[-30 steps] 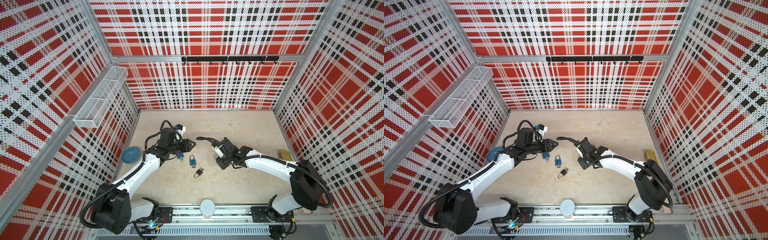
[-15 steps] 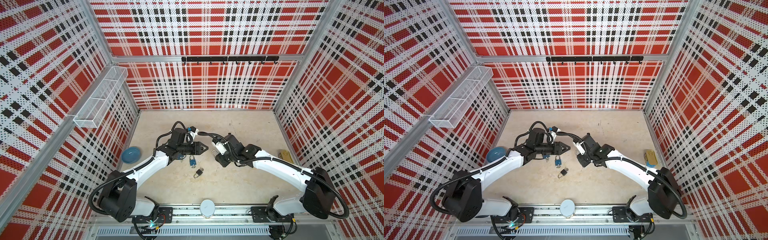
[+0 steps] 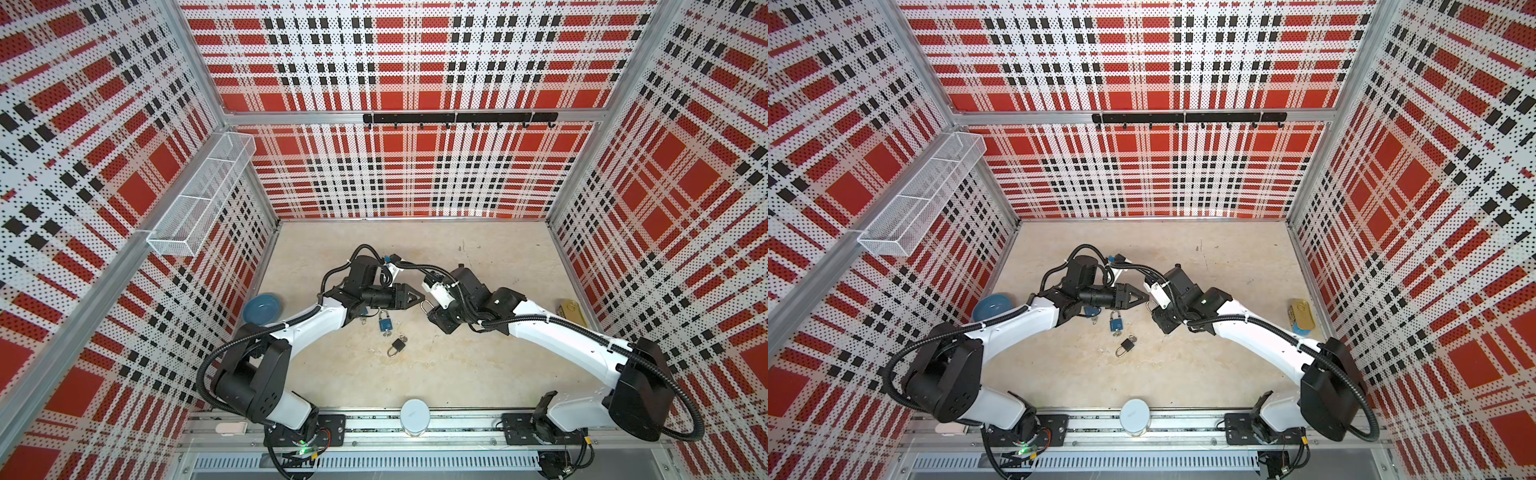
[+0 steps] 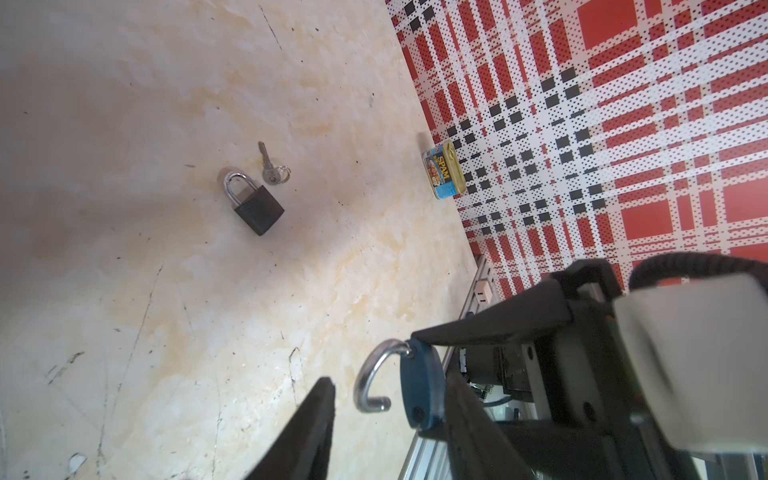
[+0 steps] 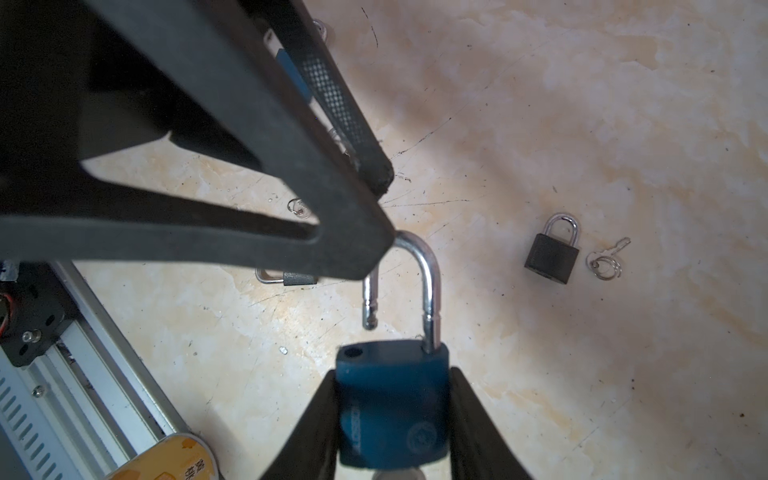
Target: Lock with the key
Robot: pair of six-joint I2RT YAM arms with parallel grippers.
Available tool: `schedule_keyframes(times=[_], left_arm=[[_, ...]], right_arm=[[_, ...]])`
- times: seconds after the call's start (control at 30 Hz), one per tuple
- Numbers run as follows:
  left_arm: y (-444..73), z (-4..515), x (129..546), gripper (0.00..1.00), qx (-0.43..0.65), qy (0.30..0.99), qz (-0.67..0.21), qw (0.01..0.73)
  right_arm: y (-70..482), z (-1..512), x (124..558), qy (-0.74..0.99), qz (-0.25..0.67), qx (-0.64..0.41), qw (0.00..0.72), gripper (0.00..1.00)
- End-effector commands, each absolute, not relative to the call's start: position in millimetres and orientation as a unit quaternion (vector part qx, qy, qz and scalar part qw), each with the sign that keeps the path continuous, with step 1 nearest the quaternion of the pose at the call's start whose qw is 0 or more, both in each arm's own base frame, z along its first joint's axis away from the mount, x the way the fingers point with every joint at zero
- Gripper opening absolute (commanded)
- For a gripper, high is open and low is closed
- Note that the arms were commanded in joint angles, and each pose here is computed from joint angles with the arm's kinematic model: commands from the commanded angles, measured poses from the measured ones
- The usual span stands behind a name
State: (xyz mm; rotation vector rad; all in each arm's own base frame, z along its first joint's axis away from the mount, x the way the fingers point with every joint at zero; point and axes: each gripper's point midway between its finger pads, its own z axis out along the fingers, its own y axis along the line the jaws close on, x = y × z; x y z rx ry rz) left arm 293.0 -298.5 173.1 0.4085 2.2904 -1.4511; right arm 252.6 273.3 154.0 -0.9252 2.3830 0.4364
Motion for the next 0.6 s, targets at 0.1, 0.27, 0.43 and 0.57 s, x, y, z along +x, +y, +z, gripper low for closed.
schedule_keyframes(times=[0.1,0.27,0.43,0.57], left_arm=[[-307.9,183.1,291.4,0.44,0.164,0.798,-0.546,0.193],[-308.8,178.6,289.7,0.44,0.165,0.798,-0.549,0.184],[-308.4,173.2,287.8,0.43,0.165,0.800,-0.549,0.176],[-309.8,173.5,285.0,0.43,0.170,0.798,-0.553,0.171]], right_arm=[[285.1,184.8,256.0,0.867,0.189,-0.345,0.307,0.18],[286.1,186.2,256.5,0.866,0.190,-0.346,0.307,0.18],[286.4,186.9,257.6,0.866,0.189,-0.347,0.308,0.18],[286.3,188.0,257.6,0.865,0.189,-0.346,0.309,0.17]])
